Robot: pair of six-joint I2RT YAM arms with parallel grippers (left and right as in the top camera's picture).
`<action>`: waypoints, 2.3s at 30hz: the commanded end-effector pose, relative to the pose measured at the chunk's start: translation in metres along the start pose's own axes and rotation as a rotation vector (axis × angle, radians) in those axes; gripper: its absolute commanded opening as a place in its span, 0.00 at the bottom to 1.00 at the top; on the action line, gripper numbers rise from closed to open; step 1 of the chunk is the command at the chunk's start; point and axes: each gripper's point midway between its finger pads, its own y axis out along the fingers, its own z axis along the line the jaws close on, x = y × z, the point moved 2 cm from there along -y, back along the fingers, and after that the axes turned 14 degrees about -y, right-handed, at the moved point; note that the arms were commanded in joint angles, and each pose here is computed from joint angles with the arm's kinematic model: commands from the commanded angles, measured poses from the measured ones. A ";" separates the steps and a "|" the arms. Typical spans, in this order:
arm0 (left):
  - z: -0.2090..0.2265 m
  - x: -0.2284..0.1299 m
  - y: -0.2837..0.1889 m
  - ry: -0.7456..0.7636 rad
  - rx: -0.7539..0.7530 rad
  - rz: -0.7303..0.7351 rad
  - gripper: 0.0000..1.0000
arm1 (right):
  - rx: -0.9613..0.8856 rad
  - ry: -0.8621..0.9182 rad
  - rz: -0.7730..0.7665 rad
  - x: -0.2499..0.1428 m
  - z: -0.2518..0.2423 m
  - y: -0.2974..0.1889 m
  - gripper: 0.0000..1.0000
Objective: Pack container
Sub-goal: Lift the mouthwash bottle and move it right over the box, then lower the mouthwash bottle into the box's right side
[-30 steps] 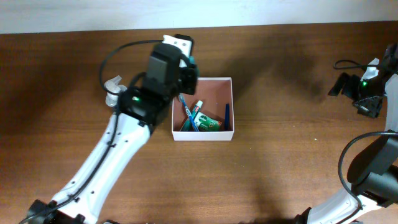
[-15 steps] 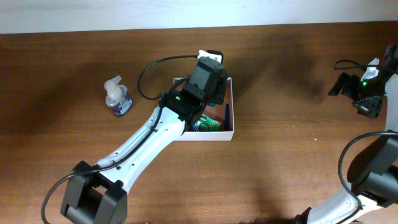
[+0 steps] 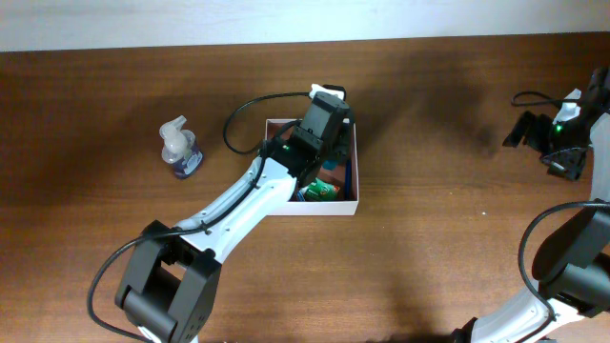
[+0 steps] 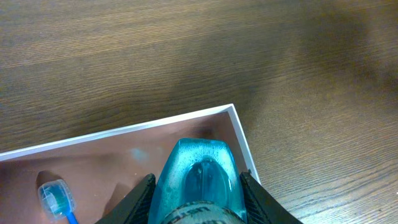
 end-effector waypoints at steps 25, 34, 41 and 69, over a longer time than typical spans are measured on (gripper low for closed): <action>-0.024 0.018 -0.007 -0.015 -0.074 -0.077 0.54 | -0.002 0.003 -0.004 0.000 0.002 -0.001 0.99; -0.046 0.013 -0.013 0.196 -0.102 -0.094 0.73 | -0.002 0.003 -0.004 0.000 0.002 -0.001 0.99; -0.058 0.006 -0.019 0.396 0.043 -0.182 0.85 | -0.002 0.003 -0.004 0.000 0.002 -0.001 0.99; -0.051 -0.002 0.016 0.389 0.072 -0.189 0.34 | -0.002 0.003 -0.004 0.000 0.002 -0.001 0.99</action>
